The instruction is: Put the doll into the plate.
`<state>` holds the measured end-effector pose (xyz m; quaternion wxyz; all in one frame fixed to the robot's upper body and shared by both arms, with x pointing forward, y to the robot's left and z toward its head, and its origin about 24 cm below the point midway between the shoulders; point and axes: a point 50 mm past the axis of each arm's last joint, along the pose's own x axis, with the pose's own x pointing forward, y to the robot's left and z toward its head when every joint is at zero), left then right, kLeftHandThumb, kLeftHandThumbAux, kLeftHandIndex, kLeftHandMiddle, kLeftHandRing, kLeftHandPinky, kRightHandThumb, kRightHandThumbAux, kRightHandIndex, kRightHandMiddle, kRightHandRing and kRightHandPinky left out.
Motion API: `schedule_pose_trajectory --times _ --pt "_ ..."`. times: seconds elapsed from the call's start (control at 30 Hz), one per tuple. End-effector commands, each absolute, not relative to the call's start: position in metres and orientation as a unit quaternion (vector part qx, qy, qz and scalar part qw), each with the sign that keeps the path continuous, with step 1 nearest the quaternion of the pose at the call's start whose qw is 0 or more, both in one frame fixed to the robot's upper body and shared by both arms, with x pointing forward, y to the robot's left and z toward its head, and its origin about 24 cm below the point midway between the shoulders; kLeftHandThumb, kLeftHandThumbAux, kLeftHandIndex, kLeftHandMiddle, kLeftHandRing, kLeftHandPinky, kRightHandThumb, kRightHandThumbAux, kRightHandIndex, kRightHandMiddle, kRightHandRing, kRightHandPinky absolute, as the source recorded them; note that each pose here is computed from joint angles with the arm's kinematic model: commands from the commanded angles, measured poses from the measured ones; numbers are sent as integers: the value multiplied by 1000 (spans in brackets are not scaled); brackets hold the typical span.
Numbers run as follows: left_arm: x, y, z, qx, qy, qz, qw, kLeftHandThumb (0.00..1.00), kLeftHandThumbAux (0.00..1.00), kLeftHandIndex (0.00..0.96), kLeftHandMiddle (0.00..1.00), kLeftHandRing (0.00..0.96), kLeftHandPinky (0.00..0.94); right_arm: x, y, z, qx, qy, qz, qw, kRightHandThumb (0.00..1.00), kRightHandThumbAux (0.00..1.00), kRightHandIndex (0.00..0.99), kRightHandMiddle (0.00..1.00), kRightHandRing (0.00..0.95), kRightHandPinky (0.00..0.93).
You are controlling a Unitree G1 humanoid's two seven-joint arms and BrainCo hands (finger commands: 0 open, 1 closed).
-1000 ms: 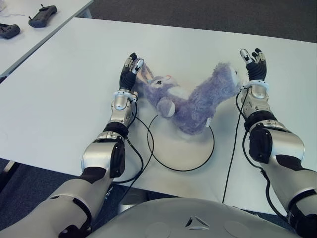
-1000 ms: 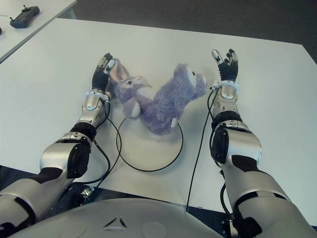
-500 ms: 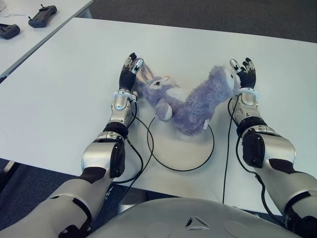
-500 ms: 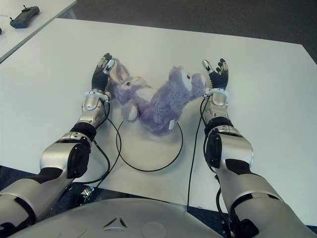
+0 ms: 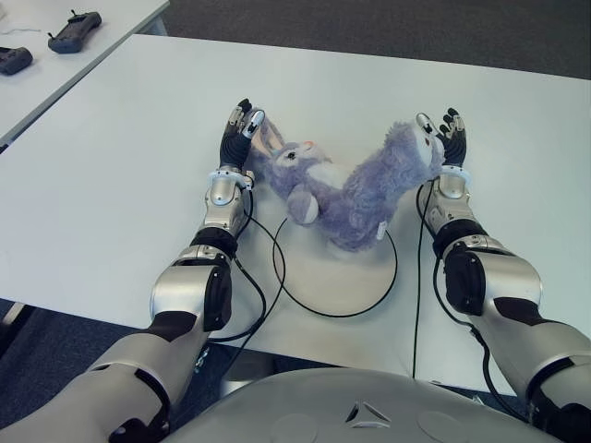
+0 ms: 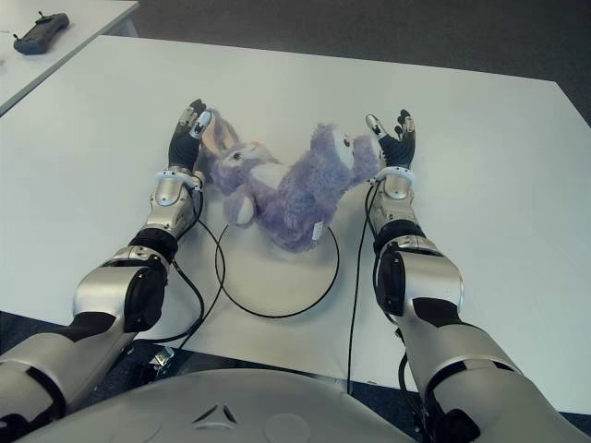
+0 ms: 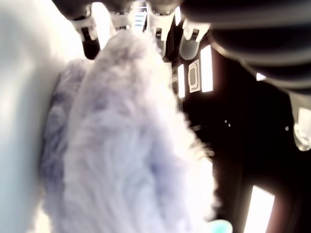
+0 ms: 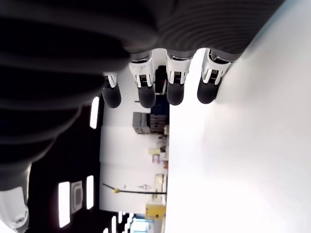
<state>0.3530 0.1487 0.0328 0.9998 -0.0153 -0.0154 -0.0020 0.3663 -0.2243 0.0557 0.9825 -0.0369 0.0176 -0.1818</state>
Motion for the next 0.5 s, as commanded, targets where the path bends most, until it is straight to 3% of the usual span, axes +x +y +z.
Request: schedule_pose_trajectory --times 0.03,0.5 --pt "257 154 -90 -43 258 27 965 0 393 0 0 0 0 337 -192 -7 -32 135 -141 980 0 624 9 1 0 0" --pt "257 153 -89 -67 251 28 965 0 400 0 0 0 0 326 -182 -22 8 150 -142 978 0 657 20 13 0 0"
